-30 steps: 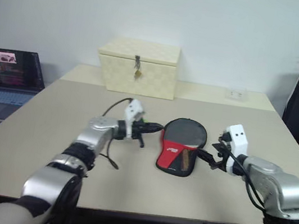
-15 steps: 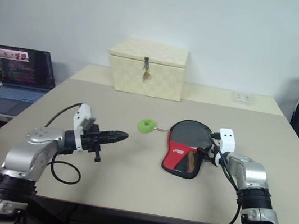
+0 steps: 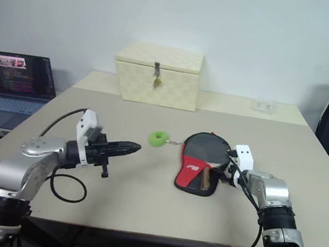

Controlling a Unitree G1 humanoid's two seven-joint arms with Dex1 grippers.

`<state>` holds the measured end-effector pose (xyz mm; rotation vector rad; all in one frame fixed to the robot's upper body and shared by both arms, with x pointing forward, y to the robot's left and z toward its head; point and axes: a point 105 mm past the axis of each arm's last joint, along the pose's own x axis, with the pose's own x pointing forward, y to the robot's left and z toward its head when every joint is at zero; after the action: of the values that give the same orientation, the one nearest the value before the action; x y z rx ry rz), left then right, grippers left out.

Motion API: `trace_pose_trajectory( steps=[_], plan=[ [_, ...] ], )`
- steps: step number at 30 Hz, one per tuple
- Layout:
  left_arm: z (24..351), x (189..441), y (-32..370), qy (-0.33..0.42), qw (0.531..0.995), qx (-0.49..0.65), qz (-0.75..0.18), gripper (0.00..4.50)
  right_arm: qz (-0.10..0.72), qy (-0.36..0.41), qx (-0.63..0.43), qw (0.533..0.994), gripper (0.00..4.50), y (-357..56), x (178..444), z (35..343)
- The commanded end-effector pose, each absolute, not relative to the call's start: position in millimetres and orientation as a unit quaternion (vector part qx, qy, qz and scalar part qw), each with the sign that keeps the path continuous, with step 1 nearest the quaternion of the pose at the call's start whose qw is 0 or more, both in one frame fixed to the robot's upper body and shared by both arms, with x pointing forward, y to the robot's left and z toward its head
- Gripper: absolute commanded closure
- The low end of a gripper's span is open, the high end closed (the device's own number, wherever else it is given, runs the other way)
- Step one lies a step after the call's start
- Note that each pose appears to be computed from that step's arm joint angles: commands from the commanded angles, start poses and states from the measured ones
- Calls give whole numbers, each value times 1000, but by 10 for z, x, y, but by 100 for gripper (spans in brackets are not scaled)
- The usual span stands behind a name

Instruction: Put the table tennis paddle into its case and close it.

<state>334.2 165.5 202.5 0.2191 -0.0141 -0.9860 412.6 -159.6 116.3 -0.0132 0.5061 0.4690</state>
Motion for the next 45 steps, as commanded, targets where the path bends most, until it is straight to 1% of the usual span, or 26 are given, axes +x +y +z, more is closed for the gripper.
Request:
trace_pose_trajectory(
  steps=[1,4,7,12,16,19,20,24,27,33,38,45],
  plan=[
    [2151,3310,1631,-29,871,118,-476,449,226,263,9,938,16,-1556,4107,1086],
    [2155,3319,1617,-30,870,120,-478,449,237,271,24,932,16,-1428,4112,1040],
    [2157,3321,1608,-30,869,122,-479,450,240,283,40,928,71,-1339,4146,974],
    [2142,3306,1603,-27,868,124,-481,450,255,292,54,920,227,-1211,4180,939],
    [2094,3245,1631,-14,864,120,-488,450,288,298,65,908,357,-1047,4161,949],
    [2051,3165,1623,-2,856,112,-504,450,317,296,78,898,438,-921,4125,1010],
    [2018,3103,1605,7,848,108,-519,450,334,294,84,892,447,-845,4095,1055],
    [1927,2928,1560,35,824,98,-557,450,372,290,89,878,447,-662,3997,1158],
    [1815,2730,1493,65,796,89,-595,450,408,285,91,863,447,-458,3831,1256],
    [1715,2532,1382,85,772,69,-626,450,427,297,92,849,447,-406,3511,1251],
    [1661,2473,1344,92,767,59,-633,450,419,316,90,846,447,-513,3309,1162],
    [1654,2498,1365,94,767,63,-632,450,396,328,105,851,447,-621,3215,1096]
  ],
)
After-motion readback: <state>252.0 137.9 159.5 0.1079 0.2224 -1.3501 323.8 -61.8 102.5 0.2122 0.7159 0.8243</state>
